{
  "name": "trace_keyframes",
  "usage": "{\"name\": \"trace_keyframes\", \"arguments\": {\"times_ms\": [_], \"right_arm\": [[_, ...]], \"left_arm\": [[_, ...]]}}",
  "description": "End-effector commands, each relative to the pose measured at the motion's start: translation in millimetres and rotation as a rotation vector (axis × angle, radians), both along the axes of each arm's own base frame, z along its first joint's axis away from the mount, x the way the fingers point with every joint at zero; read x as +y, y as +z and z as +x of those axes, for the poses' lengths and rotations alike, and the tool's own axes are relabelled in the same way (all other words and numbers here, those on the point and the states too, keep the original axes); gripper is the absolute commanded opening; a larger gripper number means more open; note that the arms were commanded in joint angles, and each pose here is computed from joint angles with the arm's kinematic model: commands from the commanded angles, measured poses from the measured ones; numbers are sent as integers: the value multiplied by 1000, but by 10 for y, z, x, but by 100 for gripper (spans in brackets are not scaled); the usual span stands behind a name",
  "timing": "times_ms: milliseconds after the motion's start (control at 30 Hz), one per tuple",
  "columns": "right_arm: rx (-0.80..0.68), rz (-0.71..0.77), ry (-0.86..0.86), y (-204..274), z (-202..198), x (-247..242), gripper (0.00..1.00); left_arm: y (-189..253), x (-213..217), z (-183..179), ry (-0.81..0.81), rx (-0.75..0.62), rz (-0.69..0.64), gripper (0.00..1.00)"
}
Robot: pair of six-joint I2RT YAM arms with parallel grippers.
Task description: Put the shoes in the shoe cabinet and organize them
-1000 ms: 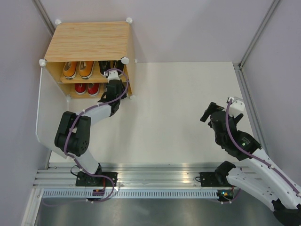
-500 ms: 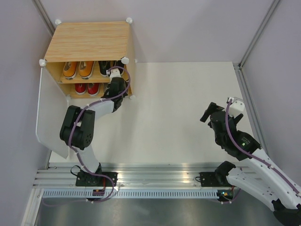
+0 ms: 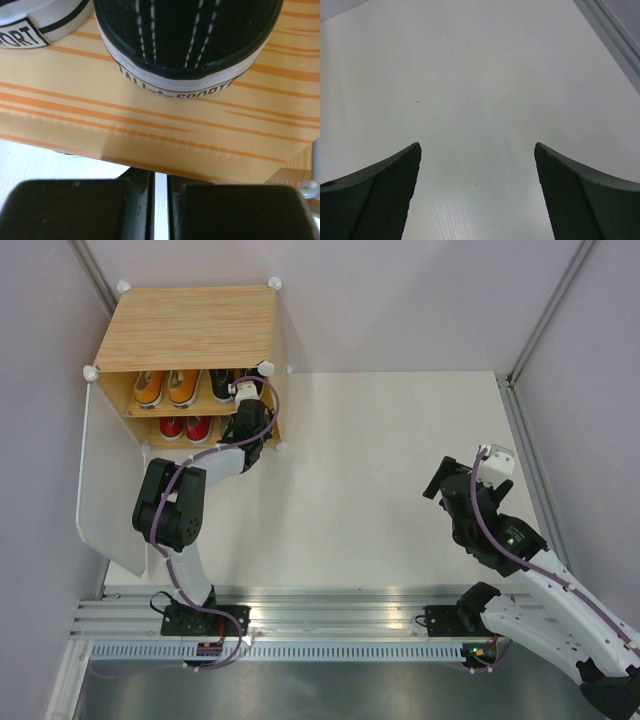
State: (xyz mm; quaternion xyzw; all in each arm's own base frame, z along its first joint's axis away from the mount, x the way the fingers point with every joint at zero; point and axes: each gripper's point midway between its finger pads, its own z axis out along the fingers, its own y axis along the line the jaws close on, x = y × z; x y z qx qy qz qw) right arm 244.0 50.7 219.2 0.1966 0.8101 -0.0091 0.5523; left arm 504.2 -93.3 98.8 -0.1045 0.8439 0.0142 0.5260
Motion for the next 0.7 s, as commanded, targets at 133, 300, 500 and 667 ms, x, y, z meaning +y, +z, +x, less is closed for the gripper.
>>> {"name": "trace_keyframes", "arguments": {"times_ms": [133, 300, 500, 667], "right_arm": [[-46, 8, -32, 136, 61, -25, 98], [-43, 6, -25, 126, 56, -20, 98], [-30, 23, -15, 28, 36, 4, 98], [-44, 37, 3, 65, 48, 40, 98]], "left_arm": [[245, 63, 194, 24, -83, -3, 18], [293, 76, -32, 44, -41, -55, 45], [293, 228, -284, 99, -4, -39, 63], [317, 290, -460, 134, 36, -61, 59]]}}
